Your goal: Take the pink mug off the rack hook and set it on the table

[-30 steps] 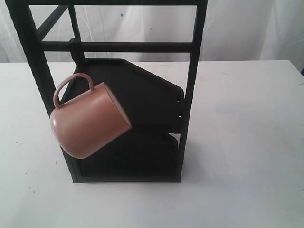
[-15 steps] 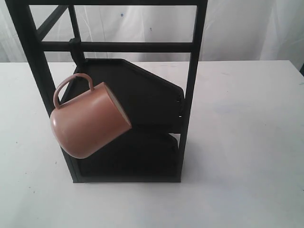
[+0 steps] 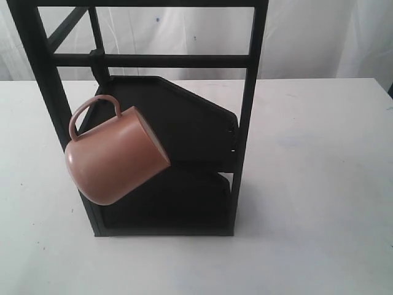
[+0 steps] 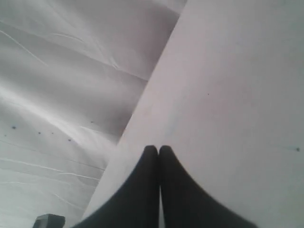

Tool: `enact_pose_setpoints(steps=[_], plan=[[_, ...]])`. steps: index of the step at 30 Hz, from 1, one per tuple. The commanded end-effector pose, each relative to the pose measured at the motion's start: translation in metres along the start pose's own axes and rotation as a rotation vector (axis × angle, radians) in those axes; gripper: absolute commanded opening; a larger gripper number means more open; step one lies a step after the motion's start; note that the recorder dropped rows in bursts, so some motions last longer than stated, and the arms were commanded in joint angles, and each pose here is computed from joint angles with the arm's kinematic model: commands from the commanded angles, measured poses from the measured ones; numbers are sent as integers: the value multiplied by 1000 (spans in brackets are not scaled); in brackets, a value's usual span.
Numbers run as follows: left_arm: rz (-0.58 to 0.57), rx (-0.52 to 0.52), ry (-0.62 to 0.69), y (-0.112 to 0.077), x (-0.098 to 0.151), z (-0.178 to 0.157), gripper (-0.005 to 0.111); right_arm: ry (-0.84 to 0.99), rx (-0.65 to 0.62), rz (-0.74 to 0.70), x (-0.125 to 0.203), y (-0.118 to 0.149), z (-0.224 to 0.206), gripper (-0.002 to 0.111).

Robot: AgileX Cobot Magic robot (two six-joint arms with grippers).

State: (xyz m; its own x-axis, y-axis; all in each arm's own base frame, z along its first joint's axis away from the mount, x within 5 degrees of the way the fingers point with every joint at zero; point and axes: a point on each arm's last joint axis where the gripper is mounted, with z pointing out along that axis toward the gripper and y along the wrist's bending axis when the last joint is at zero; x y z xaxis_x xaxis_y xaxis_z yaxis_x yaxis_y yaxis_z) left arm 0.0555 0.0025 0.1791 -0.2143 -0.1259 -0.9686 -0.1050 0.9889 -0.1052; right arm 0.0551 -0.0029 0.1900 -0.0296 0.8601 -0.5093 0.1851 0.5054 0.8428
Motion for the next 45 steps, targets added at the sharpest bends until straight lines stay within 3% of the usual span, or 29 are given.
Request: enact_pose_setpoints(steps=[1,2,3,5,7,9,11,13,15,17,19,25,31,35,39,42,45], plan=[[-7,6,4,0,1,1,0,-227,-302,23,-20,26,-6,0],[-7,6,4,0,1,1,0,-299,-408,61,-27,34,-11,0],[-7,6,4,0,1,1,0,-442,-628,144,-40,48,-25,0],[-7,6,4,0,1,1,0,-588,-826,179,-50,58,-43,0],[-7,6,4,0,1,1,0,-664,-934,180,-59,69,-56,0],[-7,6,4,0,1,1,0,-676,-966,135,-64,83,-65,0],[-7,6,4,0,1,1,0,-690,-895,-70,-64,95,-67,0],[-7,6,4,0,1,1,0,-709,-752,-434,-59,102,-63,0],[-7,6,4,0,1,1,0,-652,-499,-911,-51,99,-50,0],[-7,6,4,0,1,1,0,-511,-261,-1139,-46,80,-34,0],[-7,6,4,0,1,1,0,-414,-169,-1163,-45,72,-23,0],[-7,6,4,0,1,1,0,-403,-284,-1027,-45,82,-16,0],[-7,6,4,0,1,1,0,-169,-87,-903,-48,73,2,0],[-7,6,4,0,1,1,0,28,38,-962,-50,78,22,0],[-7,6,4,0,1,1,0,342,105,-1063,-37,84,48,0],[-7,6,4,0,1,1,0,581,70,-1117,-21,91,64,0],[-7,6,4,0,1,1,0,712,-54,-1093,-5,103,74,0]])
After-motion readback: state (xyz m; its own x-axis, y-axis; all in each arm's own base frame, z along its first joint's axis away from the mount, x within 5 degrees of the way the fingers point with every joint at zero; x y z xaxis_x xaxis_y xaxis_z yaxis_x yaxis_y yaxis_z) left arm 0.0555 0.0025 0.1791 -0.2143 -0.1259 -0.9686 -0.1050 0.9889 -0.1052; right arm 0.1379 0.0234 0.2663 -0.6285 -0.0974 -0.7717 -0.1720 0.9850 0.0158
